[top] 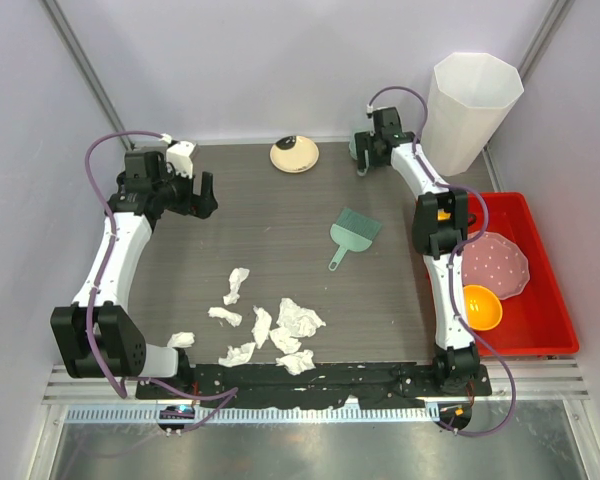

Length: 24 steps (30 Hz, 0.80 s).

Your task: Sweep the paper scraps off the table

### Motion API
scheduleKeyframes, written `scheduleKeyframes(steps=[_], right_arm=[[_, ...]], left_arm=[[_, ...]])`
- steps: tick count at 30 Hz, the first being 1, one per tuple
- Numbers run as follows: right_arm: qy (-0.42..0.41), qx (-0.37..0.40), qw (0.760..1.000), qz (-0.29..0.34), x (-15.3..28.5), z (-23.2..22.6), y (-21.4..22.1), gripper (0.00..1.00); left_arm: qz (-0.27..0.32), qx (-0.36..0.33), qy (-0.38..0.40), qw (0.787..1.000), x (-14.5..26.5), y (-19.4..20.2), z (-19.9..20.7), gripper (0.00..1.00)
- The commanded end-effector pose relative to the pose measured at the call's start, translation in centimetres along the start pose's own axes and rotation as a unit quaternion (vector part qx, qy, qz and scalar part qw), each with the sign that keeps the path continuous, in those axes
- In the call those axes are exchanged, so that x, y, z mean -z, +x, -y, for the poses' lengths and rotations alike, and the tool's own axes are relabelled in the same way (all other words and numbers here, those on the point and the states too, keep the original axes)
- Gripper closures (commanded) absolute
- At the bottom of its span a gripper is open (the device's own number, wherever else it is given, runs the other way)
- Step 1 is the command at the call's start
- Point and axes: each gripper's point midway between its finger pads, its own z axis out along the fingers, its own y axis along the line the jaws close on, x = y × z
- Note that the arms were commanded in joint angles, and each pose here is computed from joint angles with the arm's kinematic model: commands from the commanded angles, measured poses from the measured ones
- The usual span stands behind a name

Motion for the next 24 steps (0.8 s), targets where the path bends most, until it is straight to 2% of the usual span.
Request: scheduleKeyframes(steps=[1, 6, 12, 16, 18, 24], right_arm=[[-0.023, -0.06, 0.993, 0.096, 4.9, -0.3, -7.0, 0.13], [-0.003, -0.125, 0.983, 0.134, 7.0, 0.5, -9.4, 0.17], [0.021, -0.226, 0.963, 0.147, 7.5, 0.0, -9.6, 0.19], [0.089, -0.275, 0.947, 0.139, 6.7, 0.2, -7.9, 0.11], [0.095, -0.293, 0.943, 0.127, 5.9, -0.1, -6.7, 0.09], [0.109, -0.258, 0.954, 0.103, 4.1, -2.4, -5.4, 0.07]], left_arm=[[0.011, -0.012, -0.006, 1.0, -0.1, -0.9, -0.4, 0.1], [0.008, -0.01, -0.004, 1.0, -0.4, -0.6, -0.4, 0.1], [0.006, -0.01, 0.0, 1.0, -0.6, -0.4, -0.3, 0.1], [0.005, -0.005, 0.004, 1.0, -0.8, -0.4, -0.2, 0.1], [0.006, -0.007, 0.006, 1.0, -0.9, -0.4, -0.1, 0.1], [0.006, -0.013, 0.011, 1.0, -1.0, 0.1, 0.0, 0.1]])
